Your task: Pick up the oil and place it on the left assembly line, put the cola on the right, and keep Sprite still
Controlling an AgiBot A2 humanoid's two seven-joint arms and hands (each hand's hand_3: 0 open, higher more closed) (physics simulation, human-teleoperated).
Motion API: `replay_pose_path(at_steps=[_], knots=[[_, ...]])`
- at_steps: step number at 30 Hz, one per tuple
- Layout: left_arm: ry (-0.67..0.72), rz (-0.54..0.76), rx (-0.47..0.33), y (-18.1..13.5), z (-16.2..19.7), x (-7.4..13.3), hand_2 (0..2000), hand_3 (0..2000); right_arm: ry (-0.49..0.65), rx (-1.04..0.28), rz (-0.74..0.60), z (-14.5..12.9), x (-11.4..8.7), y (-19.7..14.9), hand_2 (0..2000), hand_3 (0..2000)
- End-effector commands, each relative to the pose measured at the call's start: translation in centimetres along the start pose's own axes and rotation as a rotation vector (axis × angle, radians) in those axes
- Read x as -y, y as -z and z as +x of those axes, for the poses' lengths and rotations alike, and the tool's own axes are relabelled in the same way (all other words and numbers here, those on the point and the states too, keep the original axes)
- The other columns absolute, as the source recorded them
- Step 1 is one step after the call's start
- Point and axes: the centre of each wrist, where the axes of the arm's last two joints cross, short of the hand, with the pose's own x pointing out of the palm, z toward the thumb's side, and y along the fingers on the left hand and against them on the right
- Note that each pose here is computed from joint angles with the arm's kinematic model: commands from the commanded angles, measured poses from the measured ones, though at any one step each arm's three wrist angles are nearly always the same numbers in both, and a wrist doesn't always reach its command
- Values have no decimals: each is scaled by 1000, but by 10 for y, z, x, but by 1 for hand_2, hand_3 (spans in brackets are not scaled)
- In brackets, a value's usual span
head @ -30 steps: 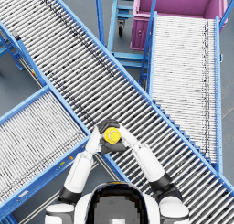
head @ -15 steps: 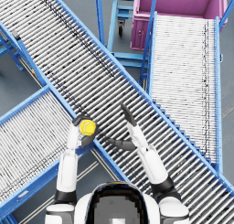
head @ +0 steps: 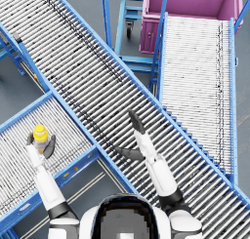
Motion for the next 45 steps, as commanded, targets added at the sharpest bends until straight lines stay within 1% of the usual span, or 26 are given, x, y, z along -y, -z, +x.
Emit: replay_pose_path(at_steps=[1,2,3,4,6,8,11,15,16,17,19,22,26,29,33,34,37,40,45], knots=[[-158,-66,21,17,-41,-4,0,367,-12,12,-7,5,6,0,0,0],[-193,-78,25,20,-50,-6,0,40,-7,13,-8,4,6,0,0,0],[-222,-51,23,13,-57,-6,0,0,-6,16,-7,4,7,1,0,0],[-259,-16,21,4,-67,-6,0,0,-4,17,-7,4,7,1,0,0],[-308,79,5,-22,-82,-8,0,0,3,17,-11,3,5,0,0,0],[-300,168,-12,-45,-79,-4,0,0,21,16,-21,-1,6,-3,0,0],[-210,283,-27,-74,-53,3,0,0,64,-1,-53,-13,8,-10,0,0],[-94,414,-47,-107,-25,4,0,0,150,-67,-97,-45,12,-24,0,0],[-55,452,-56,-117,-17,2,0,0,107,-30,-56,-28,8,-12,0,0],[-18,474,-63,-123,-8,1,0,0,222,-61,-118,-59,14,-27,0,0],[69,521,-76,-134,12,-1,0,0,272,-76,-137,-72,11,-33,0,0],[176,631,-91,-161,37,3,0,0,339,-100,-177,-89,8,-44,0,0],[279,718,-88,-183,65,7,0,0,434,-128,-206,-110,-6,-54,0,0],[321,751,-68,-191,78,13,0,0,485,-143,-216,-122,-12,-58,0,0],[381,803,-43,-204,96,21,0,0,514,-150,-219,-127,-19,-59,0,0],[349,758,-56,-192,86,17,0,0,494,-140,-202,-122,-17,-55,0,0],[371,747,-36,-191,90,18,0,0,487,-136,-182,-122,-19,-52,0,0],[407,708,13,-185,93,20,0,0,447,-126,-136,-120,-22,-45,0,0],[482,630,117,-178,100,24,0,0,368,-105,-41,-117,-29,-33,0,0]])
